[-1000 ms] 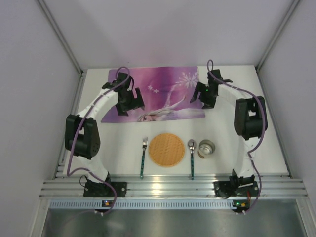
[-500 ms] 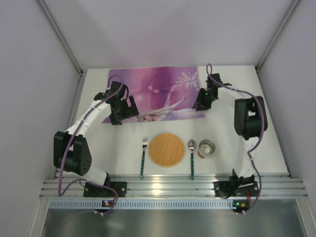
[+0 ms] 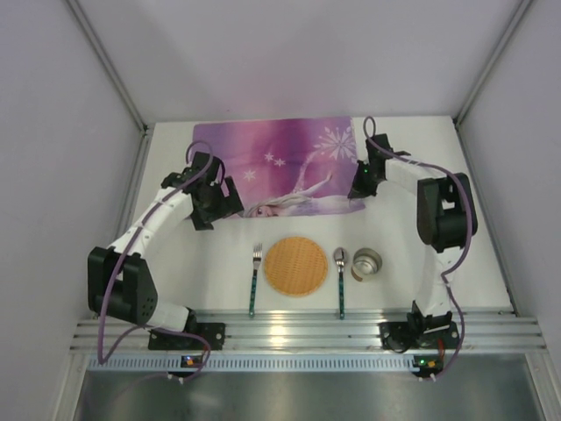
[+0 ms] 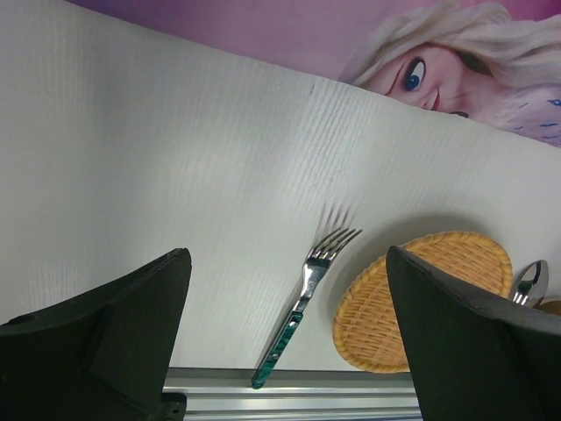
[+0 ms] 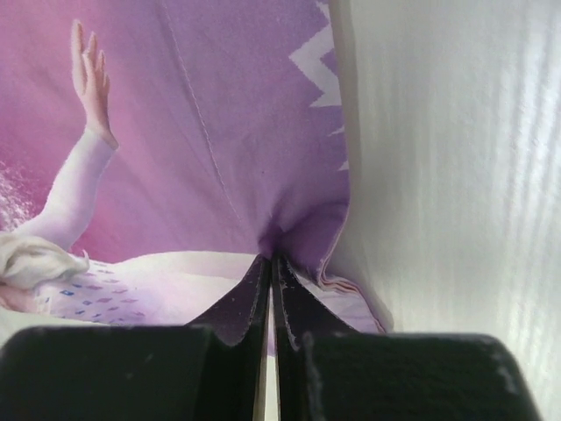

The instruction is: Set the dinner table for one person

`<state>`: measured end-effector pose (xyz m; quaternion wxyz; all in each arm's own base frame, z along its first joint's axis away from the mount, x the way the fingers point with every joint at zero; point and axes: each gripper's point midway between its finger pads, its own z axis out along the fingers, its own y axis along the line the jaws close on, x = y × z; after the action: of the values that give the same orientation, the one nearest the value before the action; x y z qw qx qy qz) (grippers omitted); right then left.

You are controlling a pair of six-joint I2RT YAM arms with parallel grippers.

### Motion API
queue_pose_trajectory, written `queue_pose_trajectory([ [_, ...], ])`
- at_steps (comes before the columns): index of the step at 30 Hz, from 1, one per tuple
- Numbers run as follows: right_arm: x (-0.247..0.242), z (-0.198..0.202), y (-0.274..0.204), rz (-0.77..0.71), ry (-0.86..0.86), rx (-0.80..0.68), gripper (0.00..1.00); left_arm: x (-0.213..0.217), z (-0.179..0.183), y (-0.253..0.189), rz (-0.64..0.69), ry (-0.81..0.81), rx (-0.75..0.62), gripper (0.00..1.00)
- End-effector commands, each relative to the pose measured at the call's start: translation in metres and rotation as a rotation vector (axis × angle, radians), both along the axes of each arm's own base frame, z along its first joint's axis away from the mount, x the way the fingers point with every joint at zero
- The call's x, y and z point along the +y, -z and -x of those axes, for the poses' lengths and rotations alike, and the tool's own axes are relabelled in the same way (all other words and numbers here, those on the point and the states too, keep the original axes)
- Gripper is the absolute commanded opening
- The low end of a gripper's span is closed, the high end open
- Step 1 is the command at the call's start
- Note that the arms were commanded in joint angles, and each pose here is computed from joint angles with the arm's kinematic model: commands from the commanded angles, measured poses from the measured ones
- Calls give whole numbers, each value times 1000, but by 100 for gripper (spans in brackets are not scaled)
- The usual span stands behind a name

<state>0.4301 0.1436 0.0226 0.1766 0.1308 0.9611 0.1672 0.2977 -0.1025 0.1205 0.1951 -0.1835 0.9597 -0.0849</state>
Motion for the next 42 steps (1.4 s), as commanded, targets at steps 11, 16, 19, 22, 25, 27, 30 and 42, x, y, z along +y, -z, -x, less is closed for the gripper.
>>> queue_pose_trajectory([
  [11, -60, 86, 15, 220, 153, 178, 0, 7, 9, 1, -15, -16, -8, 98],
  [16, -73, 97, 17, 269, 182, 195, 0, 3, 5, 2, -1, -1, -9, 98],
  [19, -83, 96, 11, 296, 201, 189, 0, 0, 4, 0, 10, 13, -16, 98],
  [22, -88, 90, 0, 296, 207, 164, 21, 0, 8, 0, 13, 14, -26, 98],
  [25, -88, 82, -14, 297, 205, 129, 72, -1, 18, 7, 18, 15, -22, 98],
  [27, -89, 78, -24, 298, 206, 111, 86, -7, 31, 15, 40, 26, 18, 98],
  [30, -88, 76, -43, 288, 210, 73, 89, -16, 50, 25, 31, 43, 45, 93],
  [42, -72, 99, -109, 169, 185, -53, 92, -52, 126, 59, -6, 133, 79, 75],
])
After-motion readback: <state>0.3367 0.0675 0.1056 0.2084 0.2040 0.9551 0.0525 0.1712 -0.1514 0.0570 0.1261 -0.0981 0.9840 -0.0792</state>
